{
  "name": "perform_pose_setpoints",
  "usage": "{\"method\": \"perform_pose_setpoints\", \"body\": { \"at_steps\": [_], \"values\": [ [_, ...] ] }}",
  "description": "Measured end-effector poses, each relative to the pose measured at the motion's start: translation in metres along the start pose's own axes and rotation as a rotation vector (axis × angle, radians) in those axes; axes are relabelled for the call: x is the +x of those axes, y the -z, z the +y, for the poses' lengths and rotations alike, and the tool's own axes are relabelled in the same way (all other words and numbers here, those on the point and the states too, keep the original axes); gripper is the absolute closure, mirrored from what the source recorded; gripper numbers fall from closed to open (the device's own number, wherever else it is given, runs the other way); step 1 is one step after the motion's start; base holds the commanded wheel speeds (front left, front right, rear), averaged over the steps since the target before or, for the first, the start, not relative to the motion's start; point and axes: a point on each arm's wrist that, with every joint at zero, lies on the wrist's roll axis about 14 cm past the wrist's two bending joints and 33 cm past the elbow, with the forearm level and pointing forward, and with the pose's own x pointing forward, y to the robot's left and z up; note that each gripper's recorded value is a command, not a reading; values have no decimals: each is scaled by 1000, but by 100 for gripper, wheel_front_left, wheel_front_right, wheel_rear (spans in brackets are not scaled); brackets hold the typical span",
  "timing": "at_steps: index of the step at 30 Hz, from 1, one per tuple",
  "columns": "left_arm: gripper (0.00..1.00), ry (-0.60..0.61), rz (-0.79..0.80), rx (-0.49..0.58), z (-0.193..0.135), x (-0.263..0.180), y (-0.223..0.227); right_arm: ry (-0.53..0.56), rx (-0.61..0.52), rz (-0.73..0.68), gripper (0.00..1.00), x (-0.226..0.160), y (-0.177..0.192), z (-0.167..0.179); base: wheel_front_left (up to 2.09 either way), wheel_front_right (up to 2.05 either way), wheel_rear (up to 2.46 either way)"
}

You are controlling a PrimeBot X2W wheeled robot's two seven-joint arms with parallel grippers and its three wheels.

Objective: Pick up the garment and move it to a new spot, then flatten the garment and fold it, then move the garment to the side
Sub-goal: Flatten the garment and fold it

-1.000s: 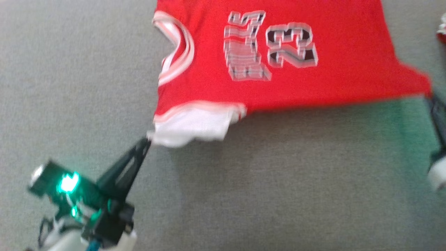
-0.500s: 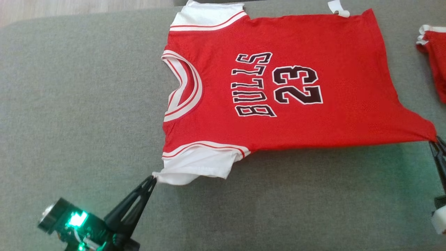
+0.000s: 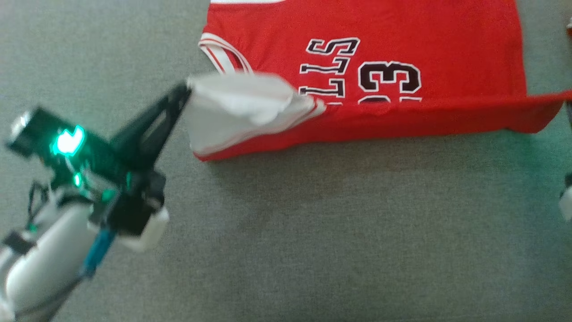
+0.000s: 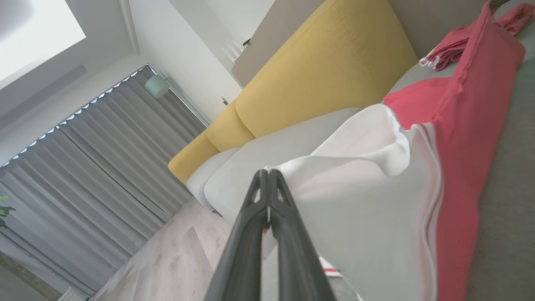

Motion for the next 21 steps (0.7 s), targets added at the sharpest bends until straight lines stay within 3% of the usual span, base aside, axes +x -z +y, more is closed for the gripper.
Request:
{"method": "perform_pose_setpoints", "body": {
  "at_steps": [8, 13, 14, 15, 19, 21],
  "values": [
    [100, 9, -40, 59, 24, 59, 13, -31, -26, 38, 100, 47, 6, -3, 0, 0, 0],
    [100, 41, 1, 65, 22, 83, 39, -66, -28, 80, 100, 71, 19, 6, 0, 0, 0],
    [100, 44, 16, 57, 20, 86, 46, -70, -28, 80, 87, 75, 21, 7, 0, 0, 0],
    [0, 51, 44, 23, 14, 90, 57, -75, -18, 74, 0, 82, 24, 9, 0, 0, 0],
    [0, 34, 68, -16, 9, 90, 64, -63, 0, 4, 0, 87, 14, 9, 0, 0, 0],
    [0, -34, 74, -59, 17, 87, 61, -52, 10, -51, 0, 85, 4, 9, 0, 0, 0]
  ]
}}
